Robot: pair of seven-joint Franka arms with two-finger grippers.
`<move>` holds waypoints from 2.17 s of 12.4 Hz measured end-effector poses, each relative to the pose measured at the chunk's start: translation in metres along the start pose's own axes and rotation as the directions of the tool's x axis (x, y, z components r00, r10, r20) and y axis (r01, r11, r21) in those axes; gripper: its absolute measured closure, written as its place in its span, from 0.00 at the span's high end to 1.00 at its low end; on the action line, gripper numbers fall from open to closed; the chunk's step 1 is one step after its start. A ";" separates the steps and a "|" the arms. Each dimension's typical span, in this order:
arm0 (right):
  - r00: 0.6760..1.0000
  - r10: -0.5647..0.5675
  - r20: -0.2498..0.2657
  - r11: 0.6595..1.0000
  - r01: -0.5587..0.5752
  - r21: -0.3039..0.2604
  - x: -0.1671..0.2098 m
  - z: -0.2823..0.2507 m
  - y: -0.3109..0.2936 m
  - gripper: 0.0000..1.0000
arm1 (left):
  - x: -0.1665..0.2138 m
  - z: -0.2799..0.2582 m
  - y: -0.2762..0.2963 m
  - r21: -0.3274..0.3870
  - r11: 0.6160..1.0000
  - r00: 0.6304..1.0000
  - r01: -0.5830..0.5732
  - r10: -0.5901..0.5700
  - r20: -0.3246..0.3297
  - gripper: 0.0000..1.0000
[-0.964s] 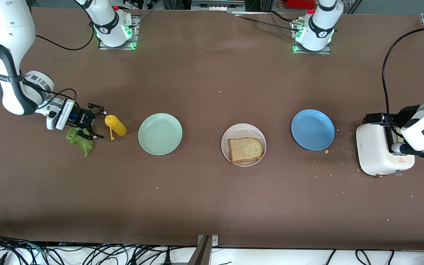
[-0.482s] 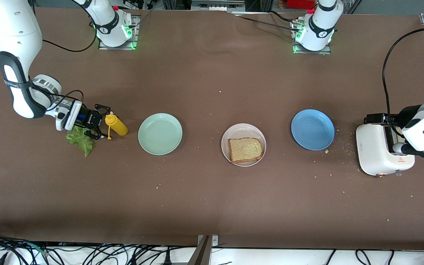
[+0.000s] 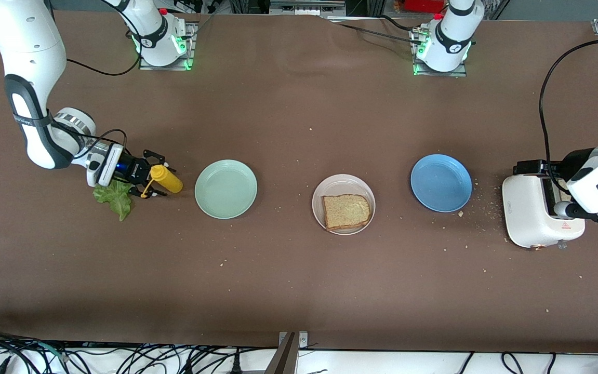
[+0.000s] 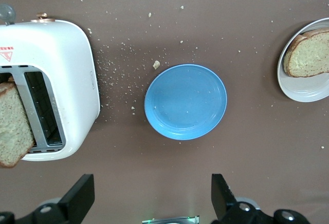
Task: Make sandwich in beige plate with both arms
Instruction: 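Lower the right gripper and grasp the yellow mustard bottle, then lift the mustard bottle with the right gripper and carry it toward the beige plate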
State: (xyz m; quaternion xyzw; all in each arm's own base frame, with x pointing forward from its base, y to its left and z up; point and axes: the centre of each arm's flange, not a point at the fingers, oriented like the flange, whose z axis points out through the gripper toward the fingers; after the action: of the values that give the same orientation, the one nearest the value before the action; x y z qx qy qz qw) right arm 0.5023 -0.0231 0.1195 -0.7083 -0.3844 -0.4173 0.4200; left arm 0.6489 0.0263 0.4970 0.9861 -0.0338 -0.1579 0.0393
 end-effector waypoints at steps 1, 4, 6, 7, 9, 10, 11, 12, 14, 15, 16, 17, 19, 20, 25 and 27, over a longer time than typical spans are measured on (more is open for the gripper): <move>1.000 -0.009 -0.002 1.000 0.009 -0.005 0.000 0.000 0.001 0.57 | 0.000 0.000 0.000 0.000 1.000 1.000 0.000 0.000 0.001 1.00; 0.999 -0.047 -0.003 0.999 0.047 -0.028 0.012 -0.003 0.013 0.37 | 0.000 0.001 0.000 0.000 1.000 1.000 0.000 0.000 0.004 1.00; 0.996 -0.081 0.024 0.995 0.082 -0.061 0.029 -0.006 0.030 0.31 | 0.001 0.002 0.000 -0.001 1.000 1.000 0.000 0.001 0.006 1.00; 0.995 -0.085 0.048 0.993 0.088 -0.079 0.040 -0.007 0.040 0.28 | 0.001 0.002 0.000 -0.001 1.000 1.000 0.000 0.001 0.006 1.00; 0.987 -0.088 0.136 0.987 0.105 -0.121 0.076 -0.001 0.055 0.21 | 0.001 0.002 0.000 -0.001 1.000 1.000 0.000 0.000 0.007 1.00; 0.978 -0.088 0.190 0.983 0.116 -0.144 0.099 0.005 0.057 0.14 | 0.001 0.002 0.000 -0.001 1.000 1.000 0.000 0.000 0.007 1.00; 0.966 -0.084 0.244 0.978 0.127 -0.168 0.124 0.013 0.057 0.08 | 0.001 0.003 0.000 -0.001 1.000 1.000 0.000 0.000 0.008 1.00; 0.951 -0.078 0.300 0.971 0.140 -0.193 0.153 0.024 0.053 0.08 | 0.001 0.003 0.000 -0.001 1.000 1.000 -0.001 0.001 0.009 1.00; 0.913 -0.062 0.404 0.953 0.174 -0.246 0.202 0.047 0.044 0.08 | 0.002 0.004 0.001 -0.001 1.000 1.000 -0.002 0.002 0.011 1.00; 0.896 -0.052 0.441 0.946 0.186 -0.266 0.221 0.060 0.040 0.08 | 0.002 0.005 0.003 0.000 1.000 1.000 -0.004 0.004 0.013 1.00; 0.876 -0.043 0.480 0.938 0.201 -0.281 0.237 0.075 0.035 0.08 | 0.003 0.005 0.004 0.000 1.000 1.000 -0.007 0.007 0.014 1.00; 0.852 -0.034 0.523 0.929 0.220 -0.298 0.252 0.091 0.028 0.08 | 0.003 0.006 0.005 0.000 1.000 1.000 -0.008 0.008 0.015 1.00; 0.796 -0.022 0.605 0.910 0.266 -0.316 0.278 0.126 0.011 0.08 | 0.003 0.006 0.006 0.001 1.000 1.000 -0.009 0.009 0.015 1.00; 0.767 -0.026 0.641 0.904 0.292 -0.313 0.289 0.143 0.001 0.08 | 0.003 0.006 0.006 0.001 1.000 1.000 -0.009 0.009 0.015 1.00; 0.600 -0.042 0.799 0.854 0.437 -0.283 0.317 0.204 -0.039 0.08 | 0.003 0.006 0.006 0.001 1.000 1.000 -0.009 0.009 0.016 1.00; 0.511 -0.046 0.858 0.835 0.491 -0.248 0.322 0.231 -0.057 0.08 | 0.003 0.006 0.006 0.000 1.000 1.000 -0.009 0.009 0.016 1.00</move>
State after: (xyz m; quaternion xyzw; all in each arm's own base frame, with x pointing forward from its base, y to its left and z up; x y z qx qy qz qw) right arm 0.6277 0.2711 0.3605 -0.8255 -0.5322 -0.1766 -0.0642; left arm 0.6499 0.0200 0.4904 0.9846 -0.0385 -0.1656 0.0395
